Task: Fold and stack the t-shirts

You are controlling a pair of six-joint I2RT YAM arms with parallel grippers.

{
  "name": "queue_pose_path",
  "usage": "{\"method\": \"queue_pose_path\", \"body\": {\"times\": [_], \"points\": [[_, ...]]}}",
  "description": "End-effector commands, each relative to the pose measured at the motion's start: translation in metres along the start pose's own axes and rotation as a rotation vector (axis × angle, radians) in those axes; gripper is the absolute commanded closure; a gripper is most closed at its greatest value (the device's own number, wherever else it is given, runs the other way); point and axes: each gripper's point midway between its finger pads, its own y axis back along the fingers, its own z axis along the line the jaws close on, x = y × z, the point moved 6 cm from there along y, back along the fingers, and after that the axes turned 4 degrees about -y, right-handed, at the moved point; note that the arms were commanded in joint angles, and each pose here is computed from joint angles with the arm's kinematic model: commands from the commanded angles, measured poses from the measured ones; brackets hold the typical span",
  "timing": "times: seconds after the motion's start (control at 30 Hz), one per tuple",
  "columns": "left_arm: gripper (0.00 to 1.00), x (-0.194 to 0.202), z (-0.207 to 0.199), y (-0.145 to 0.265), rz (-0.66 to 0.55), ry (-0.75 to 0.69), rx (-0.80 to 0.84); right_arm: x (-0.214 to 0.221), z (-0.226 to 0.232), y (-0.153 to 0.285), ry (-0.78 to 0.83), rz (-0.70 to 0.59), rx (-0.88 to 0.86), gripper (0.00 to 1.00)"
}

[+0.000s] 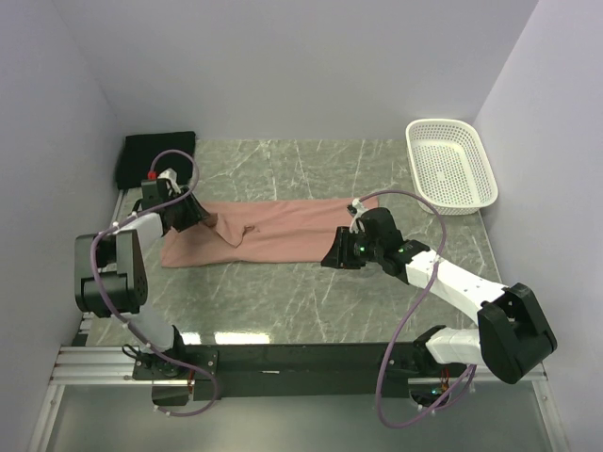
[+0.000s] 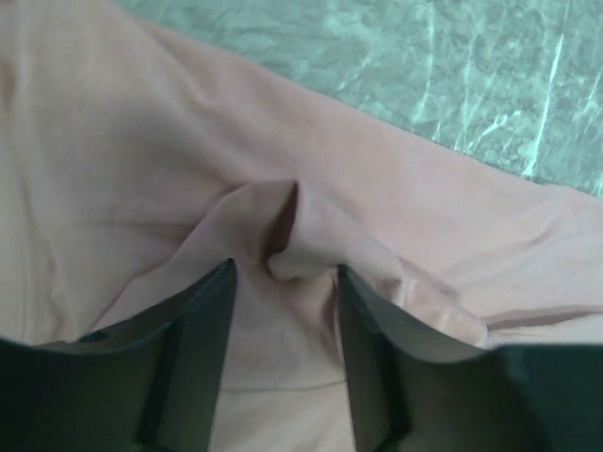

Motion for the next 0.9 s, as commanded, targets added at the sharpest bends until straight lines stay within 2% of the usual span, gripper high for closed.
{"method": "queue_pose_path", "body": {"times": [0.0,0.1,0.3,0.5,0.53,0.6,0.7,0.77,0.87], "points": [[0.49,-0.026,-0.017,-0.007,-0.067,-0.107,0.135,-0.006,0.009,0.002,0.035,-0.027,-0.037,0.60],[0.56,-0.027,-0.016,-0.014,-0.050,-0.106,0.158,-0.006,0.008,0.003,0.039,-0.028,-0.034,0.60],[0.57,-0.035,-0.017,-0.024,-0.046,-0.103,0.165,-0.003,0.004,0.003,0.037,-0.021,-0.016,0.60],[0.57,-0.027,-0.017,-0.030,0.006,-0.080,0.191,-0.002,0.002,0.002,0.035,-0.016,-0.010,0.60],[0.59,-0.028,-0.018,-0.029,0.005,-0.081,0.188,-0.002,0.003,0.002,0.037,-0.018,-0.009,0.60],[0.72,-0.031,-0.018,-0.023,0.004,-0.089,0.171,-0.002,0.002,0.002,0.034,-0.016,-0.007,0.60],[0.77,-0.040,-0.022,-0.013,-0.015,-0.104,0.151,-0.001,0.001,0.002,0.037,-0.017,-0.004,0.60],[0.86,-0.044,-0.022,-0.006,-0.024,-0.109,0.131,-0.002,0.001,0.002,0.038,-0.018,-0.003,0.60],[0.88,-0.049,-0.023,0.001,-0.021,-0.106,0.095,-0.001,0.001,0.002,0.040,-0.015,-0.006,0.60]]}}
